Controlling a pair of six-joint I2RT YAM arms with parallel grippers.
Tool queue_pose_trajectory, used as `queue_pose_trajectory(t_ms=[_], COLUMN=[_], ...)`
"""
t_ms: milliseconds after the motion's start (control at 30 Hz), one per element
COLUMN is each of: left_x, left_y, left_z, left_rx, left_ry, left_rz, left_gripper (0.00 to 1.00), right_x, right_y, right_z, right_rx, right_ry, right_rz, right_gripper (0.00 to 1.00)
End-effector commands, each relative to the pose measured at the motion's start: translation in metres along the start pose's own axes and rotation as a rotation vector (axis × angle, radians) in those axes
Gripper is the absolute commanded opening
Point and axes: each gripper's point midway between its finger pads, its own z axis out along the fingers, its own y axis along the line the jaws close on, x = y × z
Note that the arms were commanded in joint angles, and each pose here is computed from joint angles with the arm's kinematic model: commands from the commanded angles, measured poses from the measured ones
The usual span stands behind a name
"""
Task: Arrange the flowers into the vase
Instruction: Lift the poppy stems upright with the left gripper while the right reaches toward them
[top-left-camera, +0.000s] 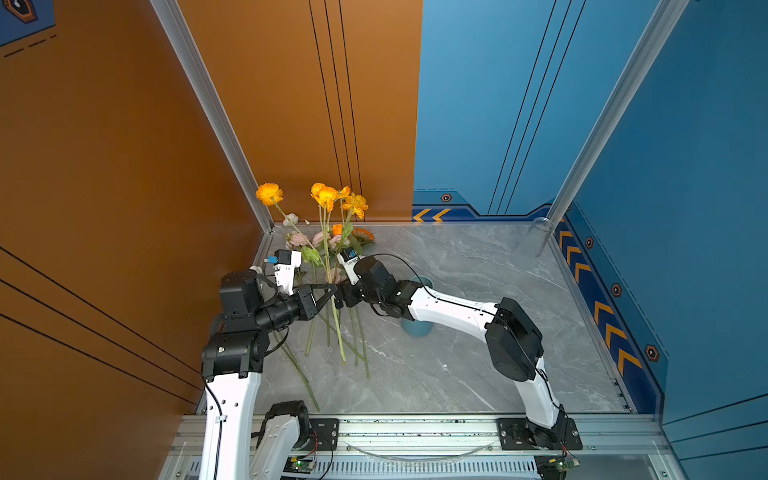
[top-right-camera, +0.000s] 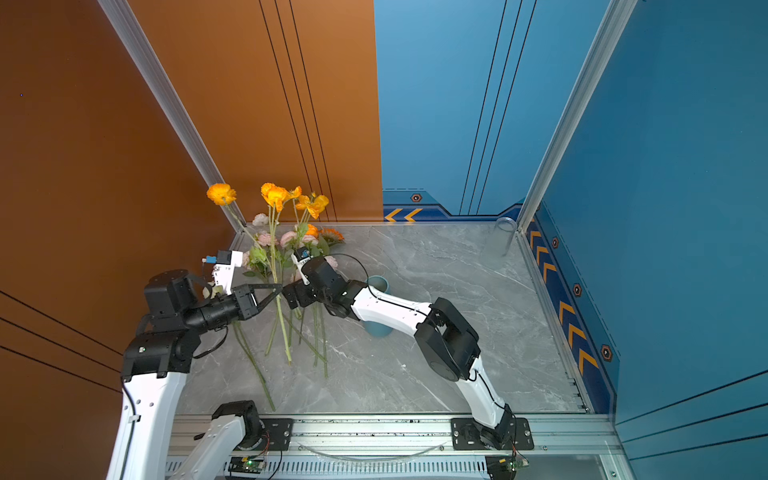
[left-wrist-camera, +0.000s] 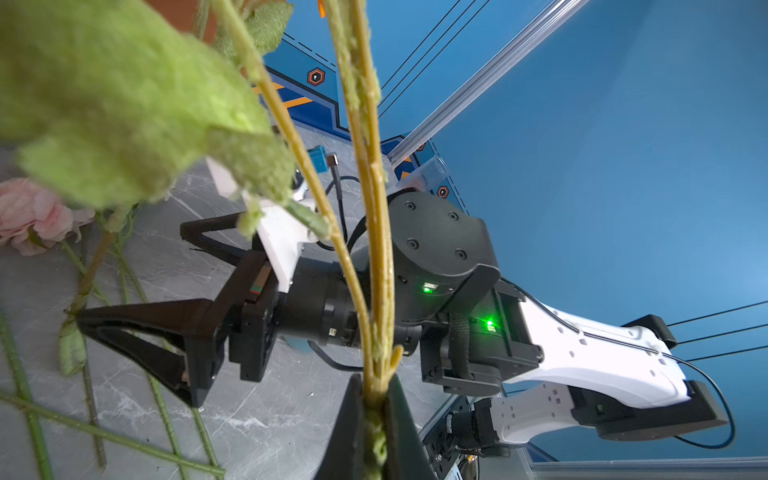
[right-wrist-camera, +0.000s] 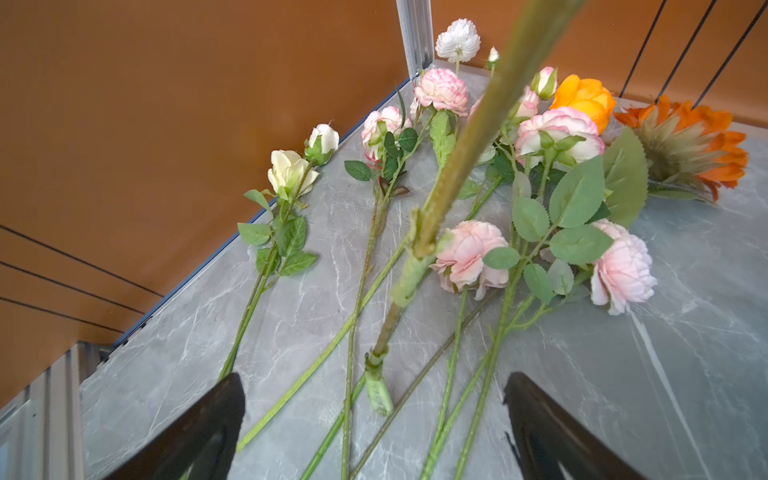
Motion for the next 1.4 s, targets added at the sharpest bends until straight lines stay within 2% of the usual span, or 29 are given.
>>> queue_pose_trajectory(t_ms=[0, 67, 133, 367, 467, 667, 767, 800, 900, 933, 967, 1000, 1300, 1367], left_x=[-0.002, -0.003, -0.003, -0.002, -0.001, -0.002, -0.004, -0.004, -0.004, -0.005, -0.004, -0.004, -0.002, -0.002], left_y=[-0.016, -0.017, -0.018, -0.017, -0.011, -0.004, -0.008, -0.009, -0.011, -0.012, -0.014, -0.015, -0.017, -0.018], left_z=[-0.004, -0.005, -0.005, -0.006, -0.008, -0.009, -0.010, -0.011, -0.011, -0.011, -0.012, -0.012, -0.012, -0.012], left_rx=[0.047, 0.048, 0.049, 0.033, -0.007, -0.046, -0.038, -0.033, -0.026, -0.026, -0.020, -0.015, -0.004, -0.003], left_ry=[-0.001, -0.002, -0.004, -0.003, -0.008, -0.019, -0.020, -0.018, -0.017, -0.018, -0.017, -0.015, -0.009, -0.011], left_rz=[0.025, 0.027, 0.031, 0.035, 0.046, 0.039, 0.043, 0.042, 0.049, 0.050, 0.052, 0.053, 0.045, 0.045], left_gripper=[0.00, 0.00, 0.00, 0.00, 0.00, 0.00, 0.00, 0.00, 0.00, 0.00, 0.00, 0.00, 0.00, 0.00], right_x=[-0.024, -0.026, -0.029, -0.040, -0.043, -0.056, -0.046, -0.048, -0.049, -0.049, -0.051, -0.051, -0.066, -0.068], right_y=[-0.004, -0.003, -0.003, 0.002, 0.008, 0.016, 0.009, 0.010, 0.009, 0.007, 0.007, 0.006, -0.005, -0.005], right_z=[0.005, 0.007, 0.007, 0.005, 0.002, -0.011, -0.008, -0.007, -0.003, -0.001, 0.000, 0.001, 0.019, 0.024], right_rx=[0.025, 0.017, 0.014, -0.057, -0.097, -0.134, -0.132, -0.147, -0.168, -0.165, -0.168, -0.171, -0.173, -0.172], right_ry=[-0.064, -0.077, -0.085, -0.107, -0.109, -0.142, -0.142, -0.150, -0.169, -0.171, -0.177, -0.181, -0.203, -0.202], right_rz=[0.024, 0.025, 0.023, 0.036, 0.044, 0.051, 0.075, 0.085, 0.113, 0.117, 0.123, 0.127, 0.182, 0.179], right_gripper=[0.94, 0.90, 0.81, 0.27, 0.00, 0.00, 0.00, 0.10, 0.10, 0.16, 0.29, 0.33, 0.37, 0.34])
